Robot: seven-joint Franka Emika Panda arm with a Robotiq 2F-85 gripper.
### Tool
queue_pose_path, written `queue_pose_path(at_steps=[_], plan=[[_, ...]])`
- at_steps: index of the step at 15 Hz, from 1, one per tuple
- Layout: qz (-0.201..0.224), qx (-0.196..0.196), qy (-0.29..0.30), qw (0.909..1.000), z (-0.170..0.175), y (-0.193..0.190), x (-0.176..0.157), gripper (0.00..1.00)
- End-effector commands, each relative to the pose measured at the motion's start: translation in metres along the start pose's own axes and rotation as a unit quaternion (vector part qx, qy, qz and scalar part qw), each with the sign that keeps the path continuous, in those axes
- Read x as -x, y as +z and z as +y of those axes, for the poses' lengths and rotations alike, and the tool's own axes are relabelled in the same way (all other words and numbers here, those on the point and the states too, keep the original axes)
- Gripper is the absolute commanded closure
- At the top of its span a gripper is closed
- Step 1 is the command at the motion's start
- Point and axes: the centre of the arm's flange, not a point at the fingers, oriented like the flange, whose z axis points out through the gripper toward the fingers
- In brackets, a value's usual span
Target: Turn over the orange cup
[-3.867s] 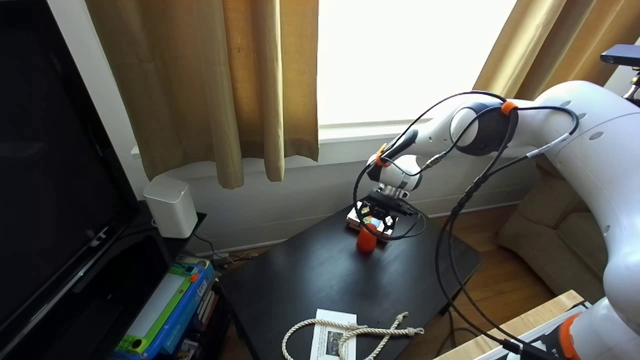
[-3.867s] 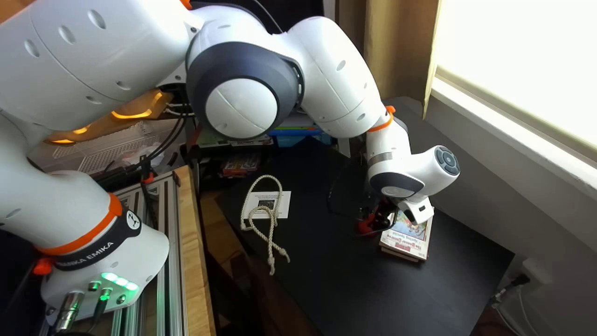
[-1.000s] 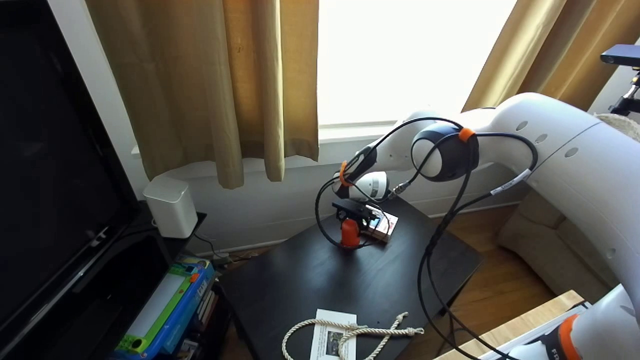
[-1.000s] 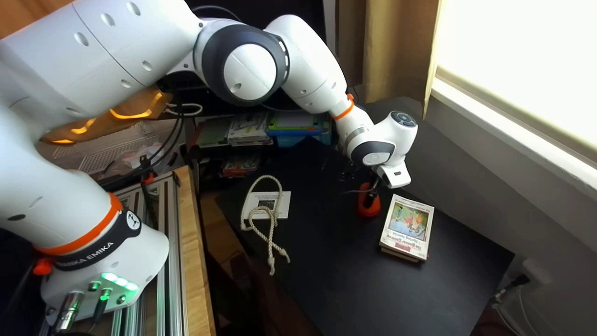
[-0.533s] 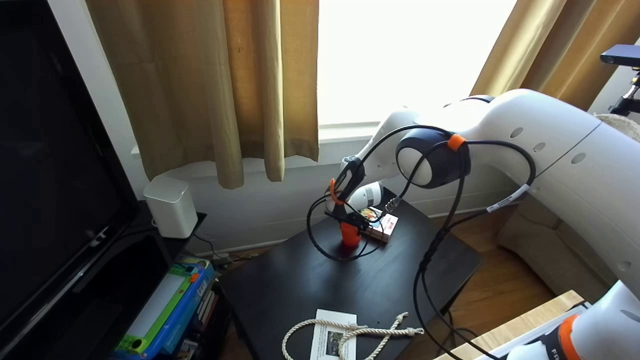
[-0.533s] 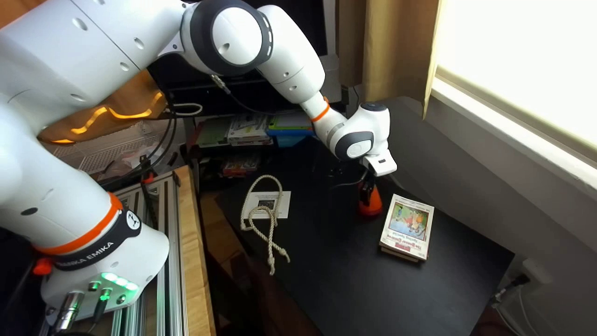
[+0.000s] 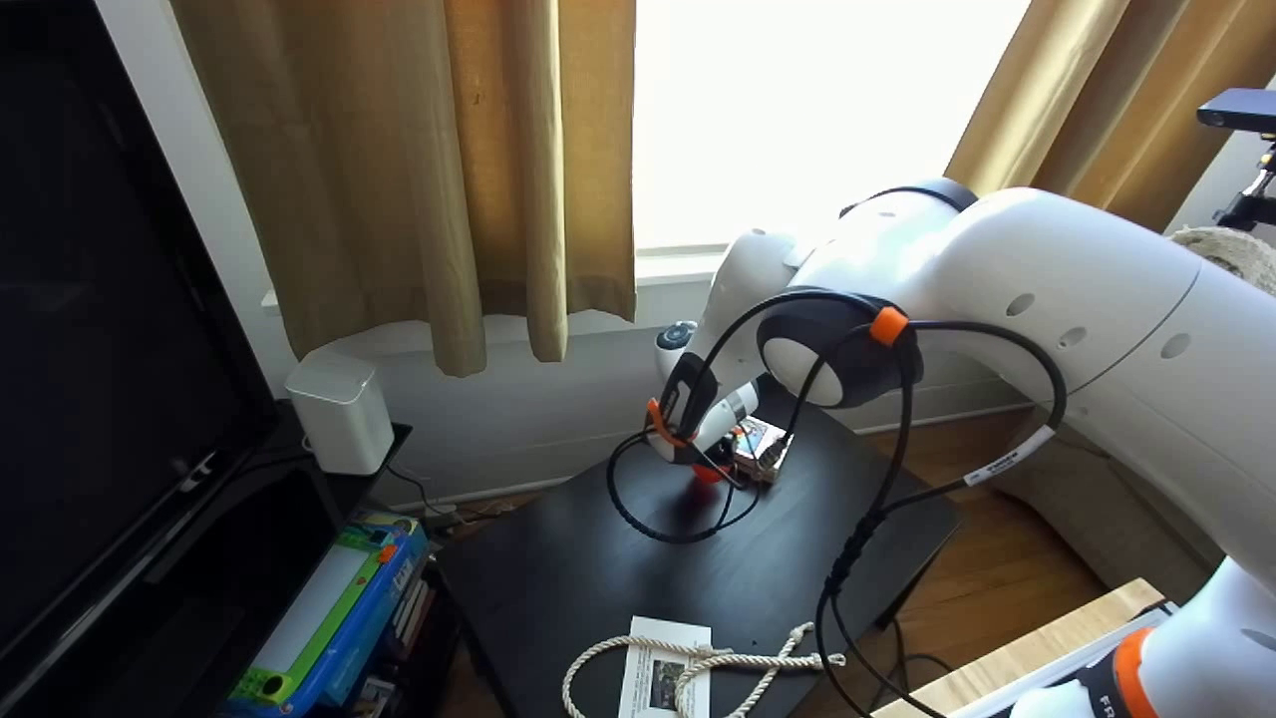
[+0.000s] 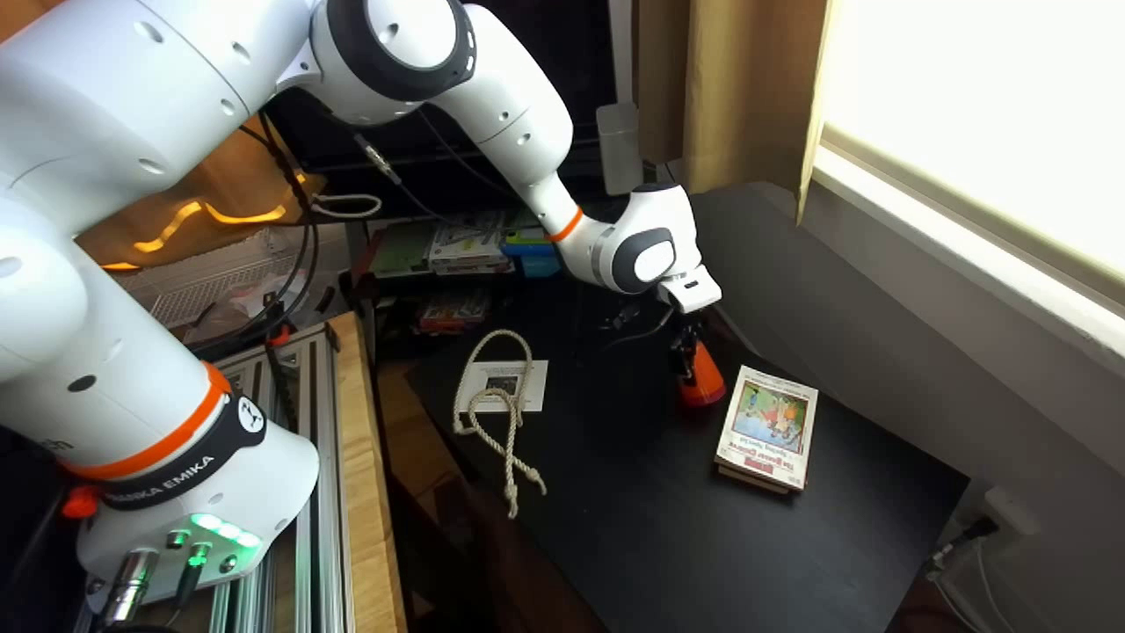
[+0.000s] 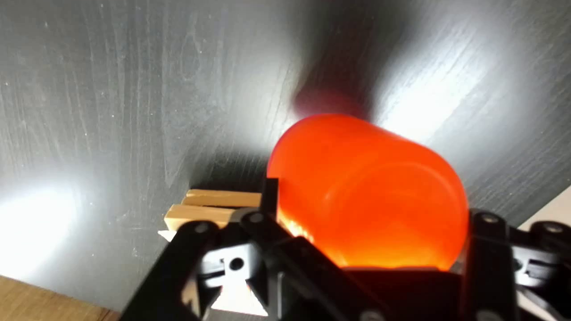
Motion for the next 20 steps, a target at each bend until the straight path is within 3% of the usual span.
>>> queue_pose_path(at_steps=[1,6,15,17,18,20], plan=[[0.057,0.012,0.004,0.9983,0.010,-0.008,0.016,0.47],[0.107,0.013,0.005,0.9942,0.012,0.003,0.016,0.47],[0.127,-0.005,-0.011,0.9918,0.024,0.039,0.023,0.47],[0.130,-0.003,-0.017,0.9914,0.024,0.041,0.026,0.14],[0.131,-0.003,-0.019,0.9912,0.023,0.040,0.026,0.06],[0.131,-0.002,-0.022,0.9912,0.023,0.041,0.028,0.00]])
